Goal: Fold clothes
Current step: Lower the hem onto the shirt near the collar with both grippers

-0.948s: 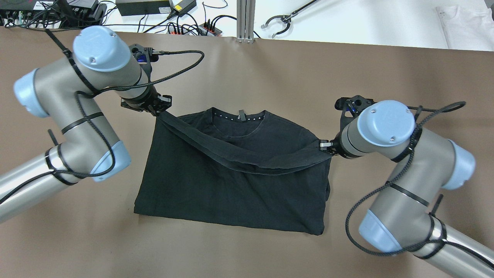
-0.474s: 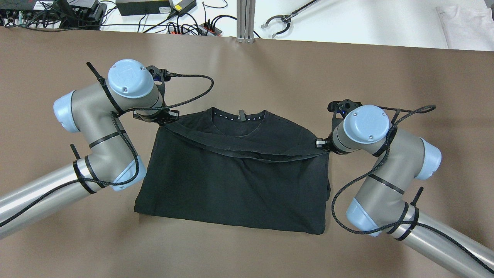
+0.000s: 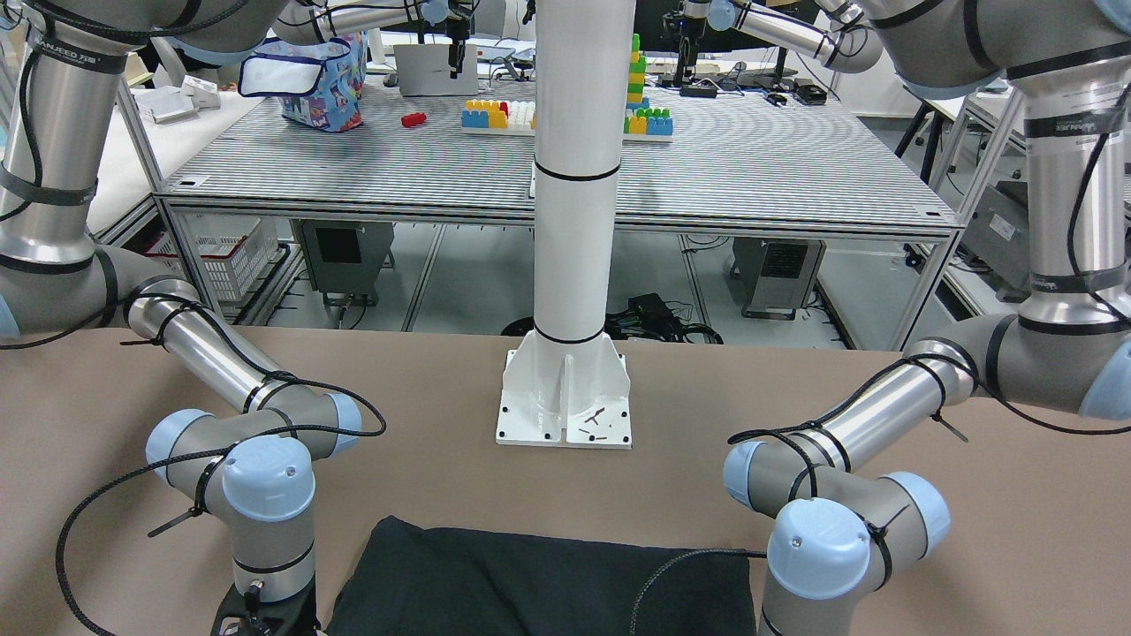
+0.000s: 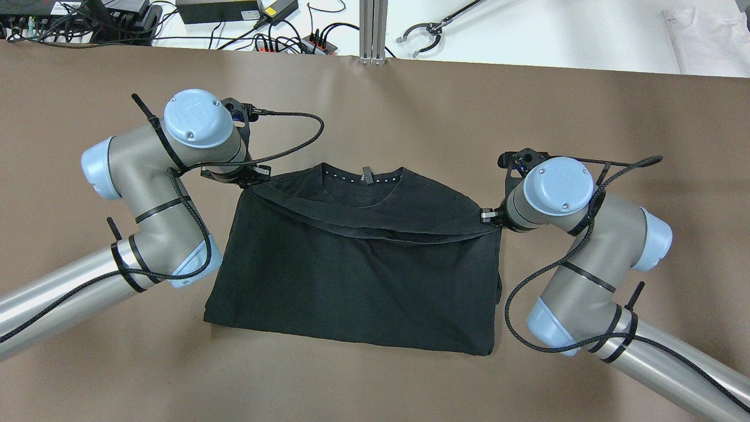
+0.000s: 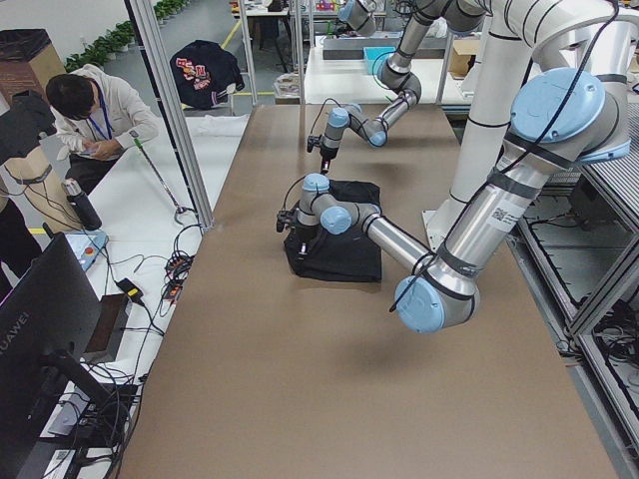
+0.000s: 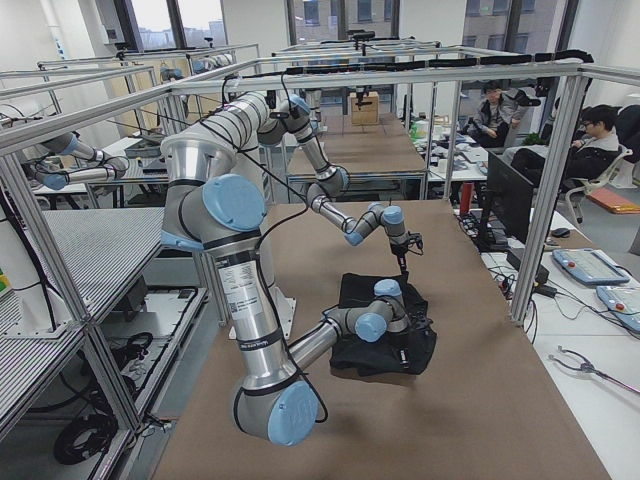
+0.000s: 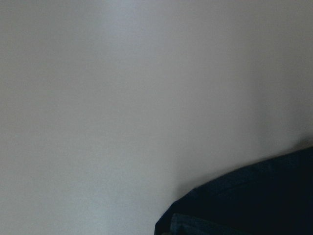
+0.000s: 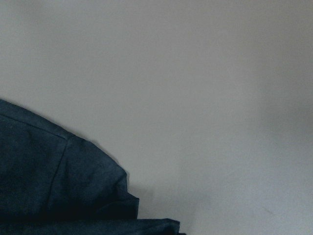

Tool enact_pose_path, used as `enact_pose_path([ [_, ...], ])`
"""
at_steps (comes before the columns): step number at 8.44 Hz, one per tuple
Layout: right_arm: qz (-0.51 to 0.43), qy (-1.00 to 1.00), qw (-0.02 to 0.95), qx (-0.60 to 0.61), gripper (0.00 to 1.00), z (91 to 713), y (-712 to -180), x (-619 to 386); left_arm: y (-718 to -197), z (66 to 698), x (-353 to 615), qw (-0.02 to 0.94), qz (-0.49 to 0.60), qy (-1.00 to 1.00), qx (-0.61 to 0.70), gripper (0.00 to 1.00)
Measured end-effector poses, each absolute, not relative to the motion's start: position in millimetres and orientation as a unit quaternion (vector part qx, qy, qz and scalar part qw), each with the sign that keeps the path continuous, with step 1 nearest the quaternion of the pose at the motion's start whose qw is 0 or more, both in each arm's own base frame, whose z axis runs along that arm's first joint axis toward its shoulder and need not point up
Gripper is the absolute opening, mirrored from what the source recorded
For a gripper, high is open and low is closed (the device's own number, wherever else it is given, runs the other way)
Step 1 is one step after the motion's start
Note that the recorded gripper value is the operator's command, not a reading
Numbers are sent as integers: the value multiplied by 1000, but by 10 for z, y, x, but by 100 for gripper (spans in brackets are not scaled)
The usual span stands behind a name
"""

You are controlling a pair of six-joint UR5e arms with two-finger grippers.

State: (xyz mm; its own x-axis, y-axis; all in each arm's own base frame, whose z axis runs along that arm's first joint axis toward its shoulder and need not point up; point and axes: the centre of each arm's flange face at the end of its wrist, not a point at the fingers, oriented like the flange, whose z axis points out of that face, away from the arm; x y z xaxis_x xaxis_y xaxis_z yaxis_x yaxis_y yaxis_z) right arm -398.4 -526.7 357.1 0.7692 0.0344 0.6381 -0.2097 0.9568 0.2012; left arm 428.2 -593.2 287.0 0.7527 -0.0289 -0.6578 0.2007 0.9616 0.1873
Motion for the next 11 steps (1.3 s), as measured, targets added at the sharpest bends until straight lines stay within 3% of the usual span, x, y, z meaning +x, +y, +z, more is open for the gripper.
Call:
enact_pose_path([
  [4, 69, -332, 931, 136, 0, 3550, -5335, -3916, -6113, 2884, 4030, 928, -50, 343, 135, 0],
  [5, 67, -329, 932, 136, 15, 3574, -5351, -3915, -6134, 2933, 4012, 930, -48, 340, 134, 0],
  [6, 67, -326, 933, 134, 79, 3600, -5372, -3929, -6154, 3005, 4026, 932, -46, 335, 131, 93],
  [7, 66, -325, 934, 135, 93, 3593, -5396, -3950, -6179, 3056, 4039, 932, -43, 335, 133, 100],
  [11, 68, -342, 926, 146, 94, 3311, -5517, -3924, -6150, 2919, 3900, 915, -4, 376, 147, 100],
])
